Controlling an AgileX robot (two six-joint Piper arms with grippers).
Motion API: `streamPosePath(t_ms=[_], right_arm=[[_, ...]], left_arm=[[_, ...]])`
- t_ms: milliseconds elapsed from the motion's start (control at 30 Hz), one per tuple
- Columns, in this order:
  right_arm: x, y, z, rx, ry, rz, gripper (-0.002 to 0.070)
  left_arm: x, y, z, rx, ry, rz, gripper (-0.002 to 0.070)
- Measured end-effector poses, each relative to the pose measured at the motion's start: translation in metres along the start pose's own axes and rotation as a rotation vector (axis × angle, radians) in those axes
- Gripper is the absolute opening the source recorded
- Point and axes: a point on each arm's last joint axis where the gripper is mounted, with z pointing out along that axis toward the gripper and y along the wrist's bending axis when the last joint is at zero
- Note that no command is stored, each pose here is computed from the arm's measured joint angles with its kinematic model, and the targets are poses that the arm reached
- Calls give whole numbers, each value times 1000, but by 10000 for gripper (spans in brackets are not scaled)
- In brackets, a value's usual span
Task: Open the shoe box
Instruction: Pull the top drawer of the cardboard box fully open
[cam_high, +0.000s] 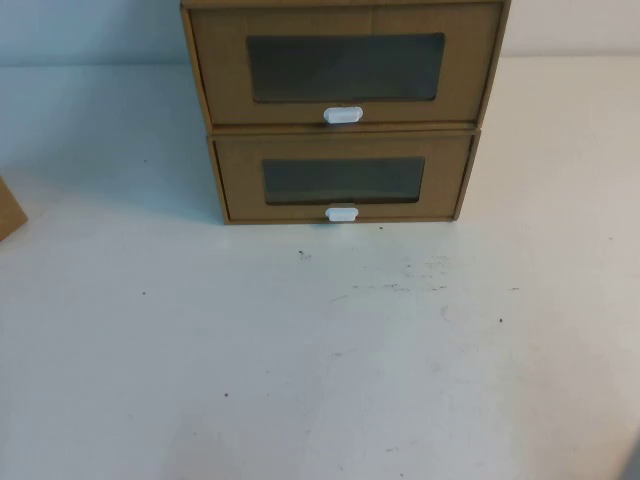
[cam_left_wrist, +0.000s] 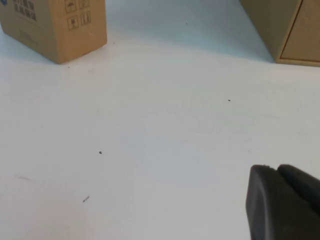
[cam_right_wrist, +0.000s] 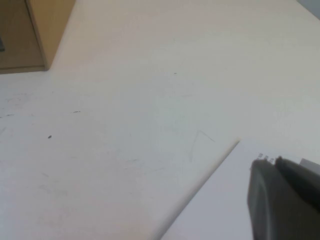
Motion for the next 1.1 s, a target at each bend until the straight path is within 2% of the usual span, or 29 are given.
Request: streamPosePath(t_ms=[667, 1100], right_arm=[[0, 0, 0, 0, 0, 0, -18], [0, 0, 0, 0, 0, 0, -18]], left_arm=[[0, 1, 0, -22, 0, -6, -4], [0, 0, 0, 1, 0, 1, -4]])
